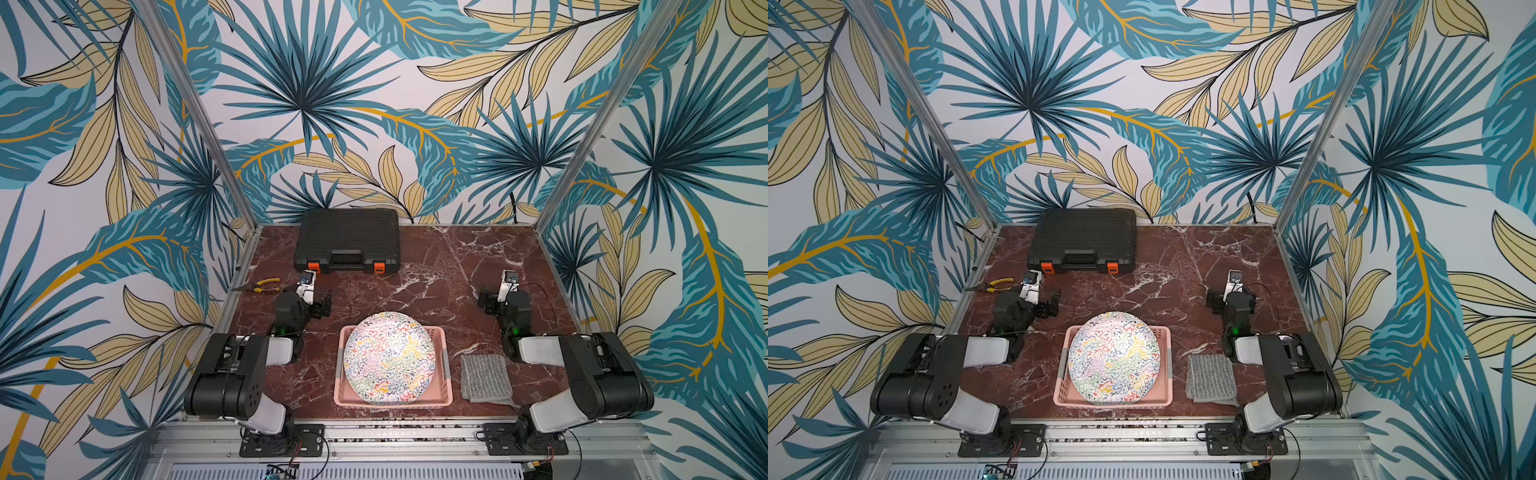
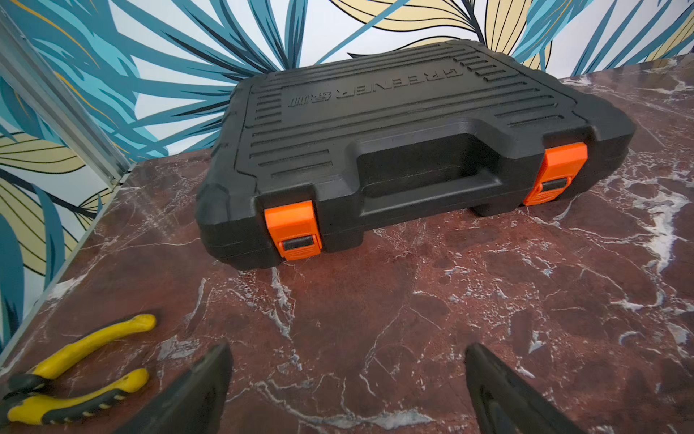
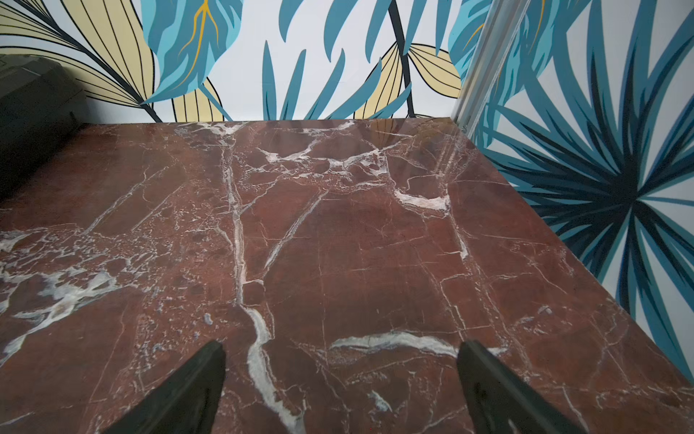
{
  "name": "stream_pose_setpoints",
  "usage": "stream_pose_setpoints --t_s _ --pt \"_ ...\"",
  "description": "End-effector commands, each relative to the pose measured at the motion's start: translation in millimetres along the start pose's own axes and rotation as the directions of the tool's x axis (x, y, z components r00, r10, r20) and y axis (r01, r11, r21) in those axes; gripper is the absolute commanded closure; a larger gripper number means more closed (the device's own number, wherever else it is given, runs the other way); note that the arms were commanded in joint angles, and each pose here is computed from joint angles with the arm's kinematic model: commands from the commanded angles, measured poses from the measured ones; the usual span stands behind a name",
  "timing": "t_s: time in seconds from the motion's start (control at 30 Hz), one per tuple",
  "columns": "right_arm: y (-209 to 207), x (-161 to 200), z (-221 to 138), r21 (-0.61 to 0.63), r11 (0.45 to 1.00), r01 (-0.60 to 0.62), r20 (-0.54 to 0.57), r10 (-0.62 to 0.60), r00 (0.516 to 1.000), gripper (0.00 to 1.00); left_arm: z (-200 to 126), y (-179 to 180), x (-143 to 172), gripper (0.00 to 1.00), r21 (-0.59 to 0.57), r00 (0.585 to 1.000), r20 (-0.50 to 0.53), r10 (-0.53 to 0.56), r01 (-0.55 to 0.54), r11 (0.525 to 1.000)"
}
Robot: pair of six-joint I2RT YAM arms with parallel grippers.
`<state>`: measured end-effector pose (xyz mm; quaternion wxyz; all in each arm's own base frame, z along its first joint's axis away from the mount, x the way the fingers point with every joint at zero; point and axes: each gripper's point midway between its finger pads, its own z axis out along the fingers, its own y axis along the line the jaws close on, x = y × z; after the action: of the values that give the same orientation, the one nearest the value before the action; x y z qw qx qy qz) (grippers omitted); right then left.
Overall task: Wipe the wet plate dry
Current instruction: Move the bin to the center of the board.
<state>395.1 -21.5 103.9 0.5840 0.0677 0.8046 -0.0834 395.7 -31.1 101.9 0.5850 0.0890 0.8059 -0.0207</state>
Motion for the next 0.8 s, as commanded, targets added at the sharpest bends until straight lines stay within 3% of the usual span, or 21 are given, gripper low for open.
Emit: stream_pose_setpoints --t_s 0.0,0.77 --pt "-1.3 -7.4 -1.5 0.002 1.0 0.002 0.025 -0.002 1.0 0.01 -0.2 3.9 -13.1 0.0 -0.016 0.999 0.041 -0.002 0.003 1.0" --pt "-0.4 -10.1 -2.5 -0.001 1.0 0.008 0.037 -0.007 0.999 0.01 -0.3 4.4 -13.9 0.0 -0.018 0.999 0.044 -0.003 0.004 1.0"
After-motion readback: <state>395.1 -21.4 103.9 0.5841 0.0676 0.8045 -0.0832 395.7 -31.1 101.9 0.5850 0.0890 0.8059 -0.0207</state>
